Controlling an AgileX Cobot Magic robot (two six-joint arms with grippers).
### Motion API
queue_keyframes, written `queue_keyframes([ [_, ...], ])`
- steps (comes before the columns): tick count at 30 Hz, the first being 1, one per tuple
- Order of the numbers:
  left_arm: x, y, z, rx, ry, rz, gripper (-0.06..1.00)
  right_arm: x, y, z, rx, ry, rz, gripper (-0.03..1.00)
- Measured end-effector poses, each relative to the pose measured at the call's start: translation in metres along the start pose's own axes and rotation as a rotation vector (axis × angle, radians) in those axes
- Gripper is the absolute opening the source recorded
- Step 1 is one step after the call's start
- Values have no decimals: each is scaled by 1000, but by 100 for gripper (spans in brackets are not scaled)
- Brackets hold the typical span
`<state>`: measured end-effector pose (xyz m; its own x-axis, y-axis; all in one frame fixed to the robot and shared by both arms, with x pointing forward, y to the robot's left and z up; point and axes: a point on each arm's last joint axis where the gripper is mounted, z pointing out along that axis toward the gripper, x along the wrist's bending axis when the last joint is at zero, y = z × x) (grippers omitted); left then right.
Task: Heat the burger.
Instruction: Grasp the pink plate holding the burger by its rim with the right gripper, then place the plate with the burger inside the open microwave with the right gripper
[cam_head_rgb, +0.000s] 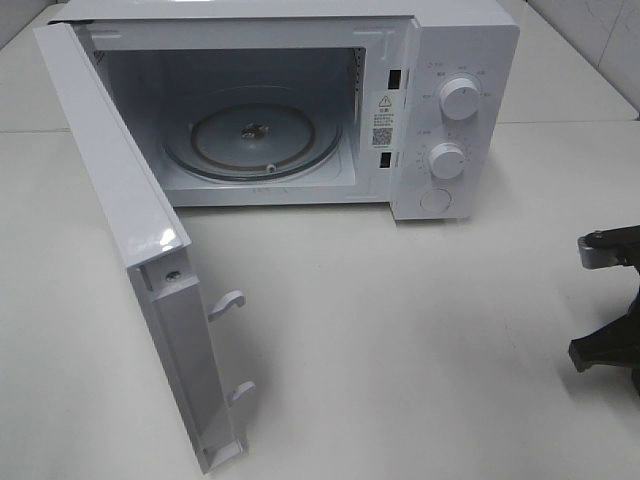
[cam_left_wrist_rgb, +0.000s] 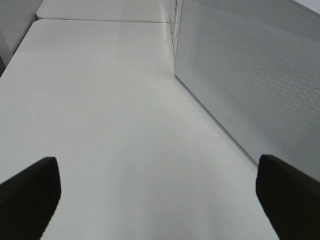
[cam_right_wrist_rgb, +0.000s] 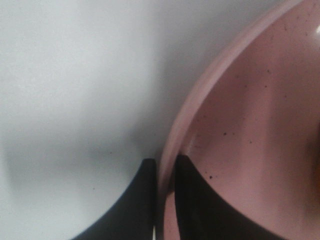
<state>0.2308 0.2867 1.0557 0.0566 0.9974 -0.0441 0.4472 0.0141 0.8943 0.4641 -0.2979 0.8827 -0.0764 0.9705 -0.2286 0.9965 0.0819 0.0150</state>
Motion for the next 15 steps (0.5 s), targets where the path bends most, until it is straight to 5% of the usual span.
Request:
queue_keyframes([
  [15,0,0,0,0,0,0,98,23,0,-10,57,-65,-91,2],
])
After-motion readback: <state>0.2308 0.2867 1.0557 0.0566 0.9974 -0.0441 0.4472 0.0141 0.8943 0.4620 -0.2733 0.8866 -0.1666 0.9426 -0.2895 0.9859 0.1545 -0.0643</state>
